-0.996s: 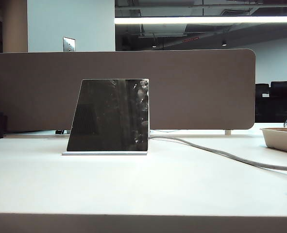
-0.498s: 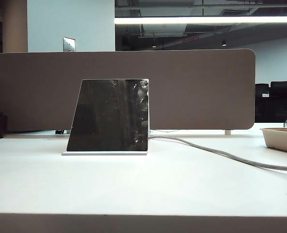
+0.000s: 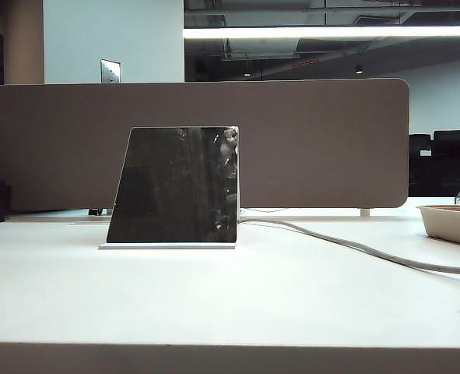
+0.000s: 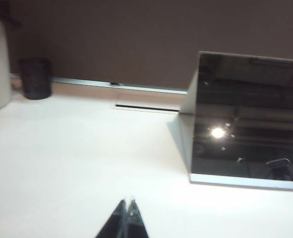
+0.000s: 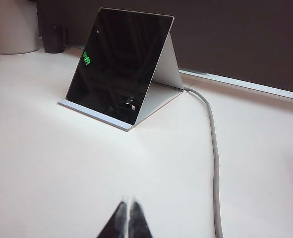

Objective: Push the base of the mirror on the table to move it forward for a short distance.

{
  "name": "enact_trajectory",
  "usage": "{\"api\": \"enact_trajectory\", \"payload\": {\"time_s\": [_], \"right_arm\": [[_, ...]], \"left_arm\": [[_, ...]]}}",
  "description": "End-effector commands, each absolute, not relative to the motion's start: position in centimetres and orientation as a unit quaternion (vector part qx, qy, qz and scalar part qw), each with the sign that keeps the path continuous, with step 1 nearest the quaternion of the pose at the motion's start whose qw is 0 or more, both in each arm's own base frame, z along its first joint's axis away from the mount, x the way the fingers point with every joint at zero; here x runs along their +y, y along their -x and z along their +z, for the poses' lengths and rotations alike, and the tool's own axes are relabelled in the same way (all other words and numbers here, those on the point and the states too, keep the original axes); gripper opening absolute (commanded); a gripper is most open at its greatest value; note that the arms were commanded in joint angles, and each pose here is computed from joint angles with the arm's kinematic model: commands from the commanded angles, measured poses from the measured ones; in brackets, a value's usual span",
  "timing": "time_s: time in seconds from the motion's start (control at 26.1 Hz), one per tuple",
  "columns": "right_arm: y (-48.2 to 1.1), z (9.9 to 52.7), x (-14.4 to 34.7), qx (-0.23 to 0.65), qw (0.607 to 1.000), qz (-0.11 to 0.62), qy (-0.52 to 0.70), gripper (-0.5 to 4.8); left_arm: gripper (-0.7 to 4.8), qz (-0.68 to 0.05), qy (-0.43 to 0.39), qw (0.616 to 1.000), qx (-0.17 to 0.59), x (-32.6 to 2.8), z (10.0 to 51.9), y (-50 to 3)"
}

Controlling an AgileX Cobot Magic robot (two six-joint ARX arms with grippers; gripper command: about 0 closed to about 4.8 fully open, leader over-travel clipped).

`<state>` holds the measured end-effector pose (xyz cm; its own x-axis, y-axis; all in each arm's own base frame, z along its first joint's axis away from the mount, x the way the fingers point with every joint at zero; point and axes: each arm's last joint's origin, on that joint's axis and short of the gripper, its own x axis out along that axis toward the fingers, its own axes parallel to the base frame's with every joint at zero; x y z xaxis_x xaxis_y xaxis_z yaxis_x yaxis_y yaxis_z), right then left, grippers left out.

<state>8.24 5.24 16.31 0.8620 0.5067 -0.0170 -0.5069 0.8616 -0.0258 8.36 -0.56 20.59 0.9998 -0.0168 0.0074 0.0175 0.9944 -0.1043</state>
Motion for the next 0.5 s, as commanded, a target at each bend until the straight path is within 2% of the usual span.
{"api": "enact_trajectory", "payload": {"time_s": [0.04, 0.31, 0.5], "right_arm": [[-8.2, 16.5, 5.2, -0.002, 0.965, 0.263, 0.014, 0.22], [-8.2, 16.5, 5.2, -0.003, 0.965, 0.263, 0.014, 0.22], [-8.2, 16.5, 5.2, -0.003, 0.965, 0.263, 0.014, 0.22]], "left_arm": [[-0.02, -0.023, 0.042, 0.999, -0.004, -0.6, 19.6, -8.8], [-0.02, -0.022, 0.028, 0.999, 0.036, -0.7, 16.6, -9.5], [-0.02, -0.035, 0.028, 0.999, 0.029, -0.8, 16.0, -9.7]]}}
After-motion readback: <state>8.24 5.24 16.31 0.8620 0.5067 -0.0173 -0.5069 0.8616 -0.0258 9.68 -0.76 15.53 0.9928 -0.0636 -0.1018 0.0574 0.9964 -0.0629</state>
